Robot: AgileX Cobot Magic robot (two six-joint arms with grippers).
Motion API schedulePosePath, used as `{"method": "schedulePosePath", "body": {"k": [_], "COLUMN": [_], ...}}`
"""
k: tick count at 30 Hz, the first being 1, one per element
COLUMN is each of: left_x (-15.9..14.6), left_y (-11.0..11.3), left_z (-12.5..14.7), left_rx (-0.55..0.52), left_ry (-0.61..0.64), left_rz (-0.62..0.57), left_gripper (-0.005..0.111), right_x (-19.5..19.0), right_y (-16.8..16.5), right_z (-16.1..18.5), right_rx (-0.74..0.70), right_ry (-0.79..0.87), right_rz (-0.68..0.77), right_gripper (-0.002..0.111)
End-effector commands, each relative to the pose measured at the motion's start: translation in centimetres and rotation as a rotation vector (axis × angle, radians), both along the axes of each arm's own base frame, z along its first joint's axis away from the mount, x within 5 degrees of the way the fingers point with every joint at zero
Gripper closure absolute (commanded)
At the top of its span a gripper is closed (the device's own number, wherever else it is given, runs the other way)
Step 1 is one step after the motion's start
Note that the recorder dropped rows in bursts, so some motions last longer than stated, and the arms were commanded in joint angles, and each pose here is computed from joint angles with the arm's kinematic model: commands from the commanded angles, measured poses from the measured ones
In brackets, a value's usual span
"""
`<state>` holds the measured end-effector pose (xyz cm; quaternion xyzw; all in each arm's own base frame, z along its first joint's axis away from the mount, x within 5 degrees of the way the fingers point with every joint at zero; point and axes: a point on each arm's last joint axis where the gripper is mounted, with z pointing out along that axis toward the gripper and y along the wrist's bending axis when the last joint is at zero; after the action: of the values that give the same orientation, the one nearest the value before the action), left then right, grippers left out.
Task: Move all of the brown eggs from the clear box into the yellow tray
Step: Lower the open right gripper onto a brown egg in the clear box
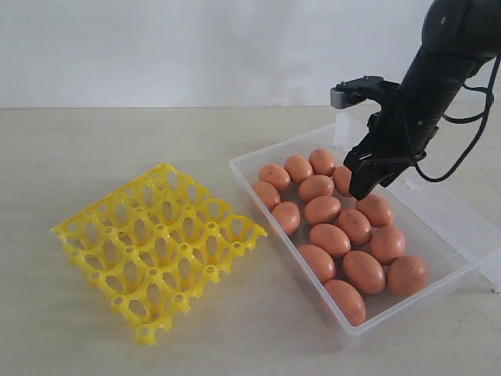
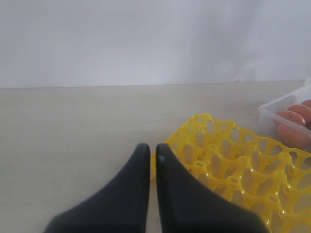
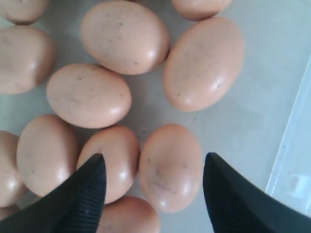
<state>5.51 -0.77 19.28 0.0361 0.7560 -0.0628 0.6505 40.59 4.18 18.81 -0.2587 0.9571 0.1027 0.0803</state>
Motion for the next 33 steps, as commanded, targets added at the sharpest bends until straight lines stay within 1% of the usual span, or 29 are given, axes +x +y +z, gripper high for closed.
{"method": "schedulePosePath", "body": {"k": [1, 9, 11, 15, 16, 17, 19, 21, 22, 23, 28, 31, 33], "left_x": [0.0, 0.0, 0.0, 0.0, 0.0, 0.0, 0.0, 0.0, 0.0, 0.0, 0.0, 0.0, 0.0], "left_y": [0.0, 0.0, 0.0, 0.0, 0.0, 0.0, 0.0, 0.0, 0.0, 0.0, 0.0, 0.0, 0.0], "left_z": [0.0, 0.0, 0.0, 0.0, 0.0, 0.0, 0.0, 0.0, 0.0, 0.0, 0.0, 0.0, 0.0], "left_rx": [-0.004, -0.004, -0.004, -0.004, -0.004, -0.004, -0.004, -0.004, -0.004, -0.004, -0.004, -0.004, -0.004], "left_ry": [-0.007, -0.007, -0.007, -0.007, -0.007, -0.007, -0.007, -0.007, -0.007, -0.007, -0.007, -0.007, -0.007], "left_rz": [0.002, 0.002, 0.002, 0.002, 0.002, 0.002, 0.002, 0.002, 0.002, 0.002, 0.002, 0.002, 0.002], "left_gripper": [0.103, 0.103, 0.103, 0.103, 0.103, 0.103, 0.103, 0.103, 0.103, 0.103, 0.103, 0.103, 0.103], "right_x": [0.5, 0.8, 0.9, 1.3, 1.3, 1.3, 1.2, 1.2, 1.1, 1.1, 0.8, 0.8, 0.9], "right_y": [-0.1, -0.1, -0.1, -0.1, -0.1, -0.2, -0.2, -0.2, -0.1, -0.1, -0.1, -0.1, -0.1], "right_z": [-0.6, -3.1, -4.0, -4.4, -4.4, -4.4, -4.4, -4.4, -4.4, -4.4, -4.3, -3.3, -2.1], "right_rx": [-0.016, -0.021, -0.021, -0.020, -0.019, -0.021, -0.021, -0.021, -0.021, -0.021, -0.016, -0.006, 0.001], "right_ry": [-0.019, 0.041, 0.059, 0.047, 0.046, 0.046, 0.050, 0.059, 0.063, 0.068, 0.089, 0.076, 0.034], "right_rz": [-0.003, -0.007, -0.026, -0.083, -0.089, -0.088, -0.087, -0.083, -0.079, -0.075, -0.078, -0.132, -0.162], "right_gripper": [0.056, 0.056, 0.056, 0.057, 0.060, 0.066, 0.080, 0.098, 0.106, 0.108, 0.108, 0.108, 0.108]}}
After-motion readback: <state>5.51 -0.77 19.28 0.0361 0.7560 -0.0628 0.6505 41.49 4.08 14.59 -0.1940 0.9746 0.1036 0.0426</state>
